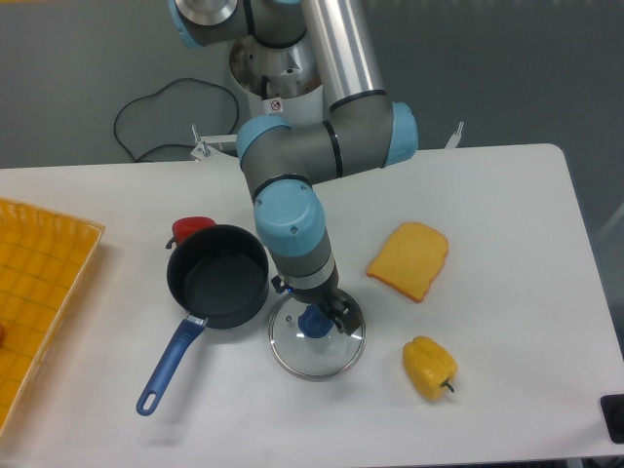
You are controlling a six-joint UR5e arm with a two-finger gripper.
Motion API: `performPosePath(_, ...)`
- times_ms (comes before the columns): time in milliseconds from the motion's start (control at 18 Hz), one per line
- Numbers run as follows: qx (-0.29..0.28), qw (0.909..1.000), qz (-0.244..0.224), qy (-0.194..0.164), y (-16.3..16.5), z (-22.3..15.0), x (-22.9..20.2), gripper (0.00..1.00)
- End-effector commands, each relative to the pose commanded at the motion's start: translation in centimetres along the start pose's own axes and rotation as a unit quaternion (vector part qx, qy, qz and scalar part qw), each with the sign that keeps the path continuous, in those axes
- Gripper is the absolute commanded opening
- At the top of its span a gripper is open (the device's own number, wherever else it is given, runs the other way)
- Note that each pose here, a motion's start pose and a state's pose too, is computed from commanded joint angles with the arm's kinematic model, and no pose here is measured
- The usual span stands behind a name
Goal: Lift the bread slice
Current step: 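Lift the gripper up from above the glass lid, then move the gripper over the yellow bread slice and lower it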
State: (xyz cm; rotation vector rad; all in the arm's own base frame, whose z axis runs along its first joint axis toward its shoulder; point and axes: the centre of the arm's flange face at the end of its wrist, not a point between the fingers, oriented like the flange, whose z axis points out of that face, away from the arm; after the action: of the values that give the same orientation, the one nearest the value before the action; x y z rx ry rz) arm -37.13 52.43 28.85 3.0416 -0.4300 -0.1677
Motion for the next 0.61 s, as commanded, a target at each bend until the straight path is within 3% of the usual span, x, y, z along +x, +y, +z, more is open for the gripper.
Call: performPosePath(611, -0.016, 0.9994, 0.003, 0.03, 3.0, 3.1, 0.0, 1.0)
